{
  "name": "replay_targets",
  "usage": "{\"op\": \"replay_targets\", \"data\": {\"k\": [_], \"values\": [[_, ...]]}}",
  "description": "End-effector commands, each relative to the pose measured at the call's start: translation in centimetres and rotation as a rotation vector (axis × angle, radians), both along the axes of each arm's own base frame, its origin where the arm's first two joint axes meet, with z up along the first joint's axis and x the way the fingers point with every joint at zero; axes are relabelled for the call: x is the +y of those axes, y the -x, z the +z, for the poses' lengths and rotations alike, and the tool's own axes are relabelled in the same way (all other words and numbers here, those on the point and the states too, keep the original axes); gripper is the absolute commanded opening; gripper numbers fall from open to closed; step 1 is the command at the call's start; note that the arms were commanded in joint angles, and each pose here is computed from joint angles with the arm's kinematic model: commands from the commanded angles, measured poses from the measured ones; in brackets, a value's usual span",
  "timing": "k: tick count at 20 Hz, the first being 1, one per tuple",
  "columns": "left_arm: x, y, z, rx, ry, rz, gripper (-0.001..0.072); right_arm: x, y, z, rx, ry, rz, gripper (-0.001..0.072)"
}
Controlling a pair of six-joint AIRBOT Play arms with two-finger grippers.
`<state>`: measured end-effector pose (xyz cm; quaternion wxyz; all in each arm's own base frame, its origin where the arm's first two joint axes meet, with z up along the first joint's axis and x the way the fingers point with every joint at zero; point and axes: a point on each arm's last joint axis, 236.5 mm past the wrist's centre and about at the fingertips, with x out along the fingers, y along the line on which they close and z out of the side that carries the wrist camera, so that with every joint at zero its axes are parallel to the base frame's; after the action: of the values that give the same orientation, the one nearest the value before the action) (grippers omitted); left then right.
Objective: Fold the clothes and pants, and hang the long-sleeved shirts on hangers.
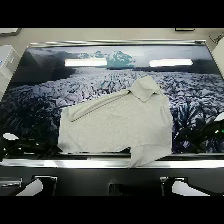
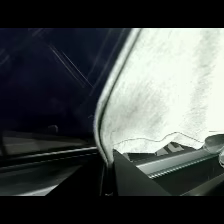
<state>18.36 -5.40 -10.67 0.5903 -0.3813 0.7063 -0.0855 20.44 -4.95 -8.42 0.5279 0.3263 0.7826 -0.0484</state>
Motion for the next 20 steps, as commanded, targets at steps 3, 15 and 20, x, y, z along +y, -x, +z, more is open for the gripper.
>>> {"op": "replay_targets", "data": {"k": [3,15,20], "values": [[0.0,-0.2,0.9,-0.036,-0.010,-0.005,0.0023,3.4,-0.2,-3.3,-0.093,-0.082,-0.064,0.0617],[4.2,-17.4,25.0,-0.865,-0.147,0.174,0.0021,1.2,-14.9,16.4,-0.770,-0.044,0.005,0.0047],[2.2,-10.7,62.4,-1.901,-0.417,0.262,0.0022,1.2,-14.4,56.0,-1.838,0.561,0.115,0.0047]]}}
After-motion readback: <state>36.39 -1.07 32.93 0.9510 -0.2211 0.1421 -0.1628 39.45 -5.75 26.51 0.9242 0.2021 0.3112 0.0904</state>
